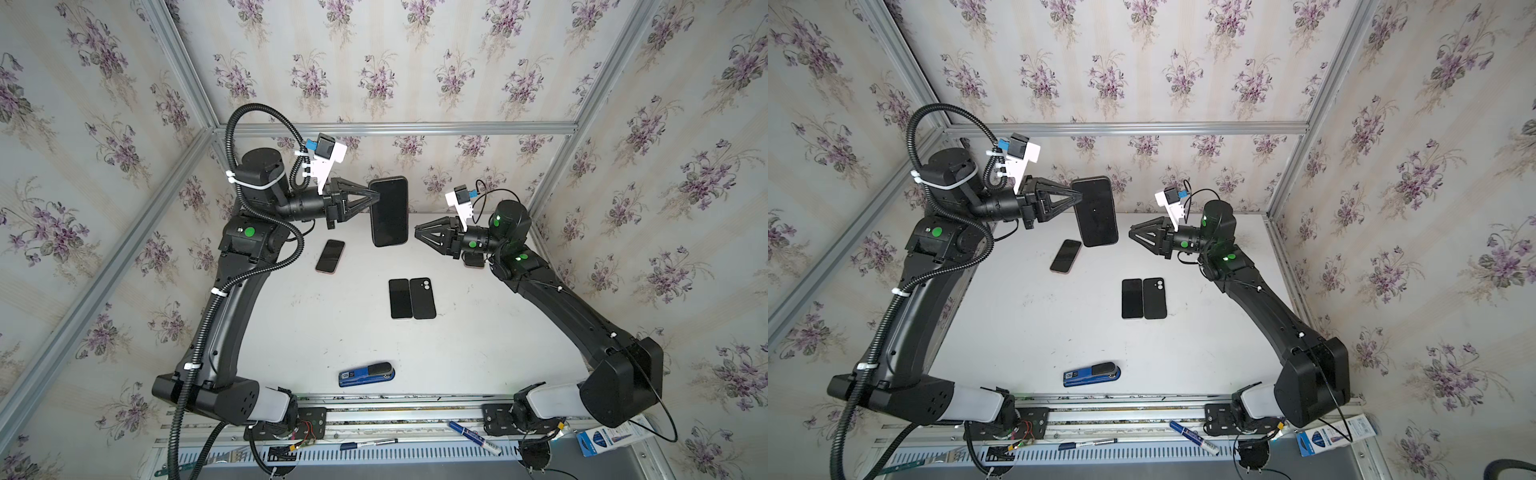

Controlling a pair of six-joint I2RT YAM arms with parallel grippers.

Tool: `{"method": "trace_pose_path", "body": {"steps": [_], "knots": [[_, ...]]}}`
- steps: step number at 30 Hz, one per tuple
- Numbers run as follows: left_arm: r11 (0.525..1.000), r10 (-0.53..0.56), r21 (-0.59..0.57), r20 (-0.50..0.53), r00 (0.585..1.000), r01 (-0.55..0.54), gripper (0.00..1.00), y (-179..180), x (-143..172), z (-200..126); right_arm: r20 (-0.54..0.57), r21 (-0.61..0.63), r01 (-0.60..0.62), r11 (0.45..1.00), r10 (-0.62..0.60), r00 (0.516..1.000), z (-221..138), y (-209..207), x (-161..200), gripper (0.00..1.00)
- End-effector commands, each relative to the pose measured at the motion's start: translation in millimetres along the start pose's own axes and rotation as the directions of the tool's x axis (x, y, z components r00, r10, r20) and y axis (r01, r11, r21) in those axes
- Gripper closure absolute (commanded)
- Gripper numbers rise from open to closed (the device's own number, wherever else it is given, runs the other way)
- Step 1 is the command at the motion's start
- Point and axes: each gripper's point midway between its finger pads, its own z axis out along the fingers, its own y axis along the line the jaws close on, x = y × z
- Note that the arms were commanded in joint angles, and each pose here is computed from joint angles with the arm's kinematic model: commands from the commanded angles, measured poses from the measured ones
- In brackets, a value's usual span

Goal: Take the phone out of the phone case
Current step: Remove the phone case from the phone.

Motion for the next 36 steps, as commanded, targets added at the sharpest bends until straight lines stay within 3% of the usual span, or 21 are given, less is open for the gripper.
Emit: {"method": "trace_pose_path", "body": {"steps": [1, 20, 26, 36], "knots": [[0.997, 0.062, 0.036, 0.014, 0.998, -0.063, 1.0, -8.3, -6.8, 0.9, 0.005, -0.076, 0.048, 0.996, -0.048, 0.999, 6.2, 16.0, -8.7, 0.69], [0.999, 0.04, 0.017, 0.008, 0.999, -0.04, 1.0, 2.1, -1.9, 6.3, 0.013, -0.164, 0.052, 0.985, -0.051, 0.999, 12.6, 38.8, -8.1, 0.53], [0.999, 0.032, 0.024, 0.003, 0.999, -0.032, 1.0, 2.5, 0.5, 9.7, 0.009, -0.178, 0.046, 0.983, -0.045, 0.999, 16.3, 39.4, -4.9, 0.57], [0.999, 0.026, 0.027, 0.008, 1.0, -0.027, 1.0, 3.8, -3.2, 10.9, -0.002, -0.201, 0.034, 0.979, -0.035, 0.999, 15.8, 42.1, 5.8, 0.76]]}}
